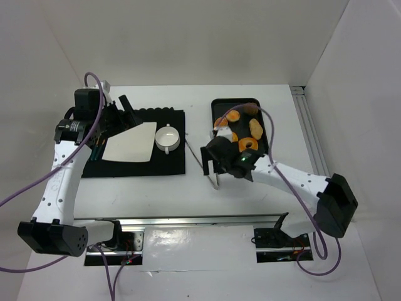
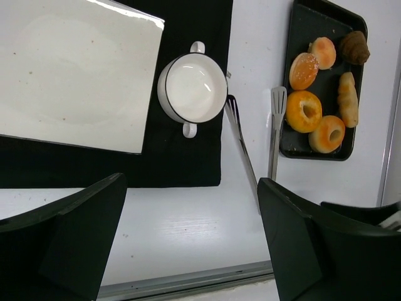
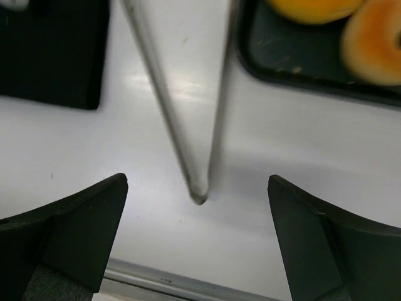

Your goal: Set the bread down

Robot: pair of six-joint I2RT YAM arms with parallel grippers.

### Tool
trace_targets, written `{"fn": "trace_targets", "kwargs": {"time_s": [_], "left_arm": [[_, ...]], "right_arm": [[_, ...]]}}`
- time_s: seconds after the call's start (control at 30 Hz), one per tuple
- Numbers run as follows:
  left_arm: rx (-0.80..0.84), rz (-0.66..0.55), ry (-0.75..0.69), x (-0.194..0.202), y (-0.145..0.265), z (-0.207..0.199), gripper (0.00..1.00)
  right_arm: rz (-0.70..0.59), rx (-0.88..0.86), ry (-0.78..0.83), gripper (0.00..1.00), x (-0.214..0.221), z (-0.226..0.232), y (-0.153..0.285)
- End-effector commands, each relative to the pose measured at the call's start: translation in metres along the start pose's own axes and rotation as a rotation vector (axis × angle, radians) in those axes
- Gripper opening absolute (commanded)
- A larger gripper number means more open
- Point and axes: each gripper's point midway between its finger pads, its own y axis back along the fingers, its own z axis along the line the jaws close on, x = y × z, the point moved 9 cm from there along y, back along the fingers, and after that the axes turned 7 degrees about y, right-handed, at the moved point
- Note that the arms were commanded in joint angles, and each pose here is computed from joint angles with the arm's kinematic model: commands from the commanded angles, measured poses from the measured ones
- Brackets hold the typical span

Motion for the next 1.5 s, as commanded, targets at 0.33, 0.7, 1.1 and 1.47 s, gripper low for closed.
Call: {"fn": "trace_targets", "kwargs": {"time_s": [0.33,0.7,1.1,1.47], "left_arm": [[0.038,-0.024,0.002,-0.01,-0.002,-0.006,0.99],[0.046,-0.011,-0.001,-0.011,-0.012,-0.003,0.99],[0.092,0.028,0.014,-0.01,-0.024,-0.004,0.99],[0.114,0.034,0.023,-0.008,-0.023,-0.005,0.98]], "right_arm": [[0.022,-0.054,0.165,1.0,0.055,0.047,-0.051],[-0.031,0.006,0.198,1.0,0.036,0.039,-0.112],[-0.082,0.04,0.137,0.78,0.01,0.061,-0.137],[-0.261,0.015,0.02,0.27,-0.055,0.055,-0.035]]}}
